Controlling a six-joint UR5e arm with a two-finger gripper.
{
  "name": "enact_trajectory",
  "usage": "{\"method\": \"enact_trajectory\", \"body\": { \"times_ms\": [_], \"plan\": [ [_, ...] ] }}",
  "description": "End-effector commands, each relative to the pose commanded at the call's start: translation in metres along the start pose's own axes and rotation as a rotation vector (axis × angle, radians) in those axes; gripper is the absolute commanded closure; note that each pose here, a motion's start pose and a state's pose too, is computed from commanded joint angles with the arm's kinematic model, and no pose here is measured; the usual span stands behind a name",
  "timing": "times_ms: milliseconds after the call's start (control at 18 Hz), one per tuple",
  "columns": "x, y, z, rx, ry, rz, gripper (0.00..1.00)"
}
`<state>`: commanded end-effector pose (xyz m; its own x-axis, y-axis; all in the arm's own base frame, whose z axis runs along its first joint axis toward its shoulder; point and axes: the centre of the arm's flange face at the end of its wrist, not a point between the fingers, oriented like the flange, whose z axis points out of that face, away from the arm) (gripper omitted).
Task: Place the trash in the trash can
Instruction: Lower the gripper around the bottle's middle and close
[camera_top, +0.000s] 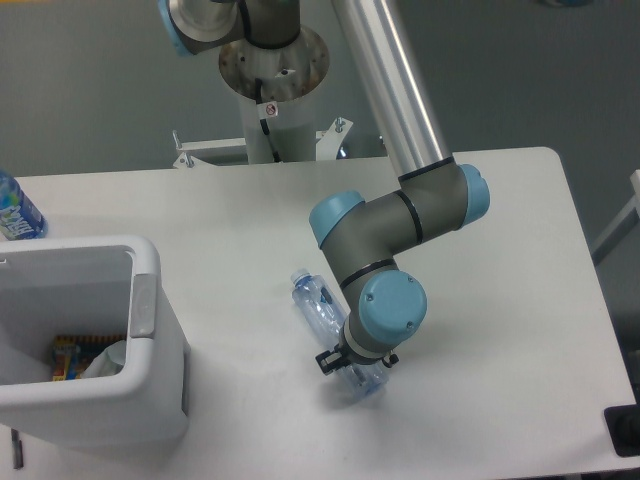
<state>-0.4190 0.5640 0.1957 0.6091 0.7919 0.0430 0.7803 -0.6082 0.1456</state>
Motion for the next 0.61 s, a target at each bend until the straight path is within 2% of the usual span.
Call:
{"method": "enact_trajectory", "body": {
  "times_ms": [333, 611],
  "plan": [
    [0.001, 0.005, -0.023, 0.033, 0.004, 0.008, 0.41],
    [0.001, 0.007, -0.09, 0.148, 0.018, 0.035, 0.41]
  ]
}}
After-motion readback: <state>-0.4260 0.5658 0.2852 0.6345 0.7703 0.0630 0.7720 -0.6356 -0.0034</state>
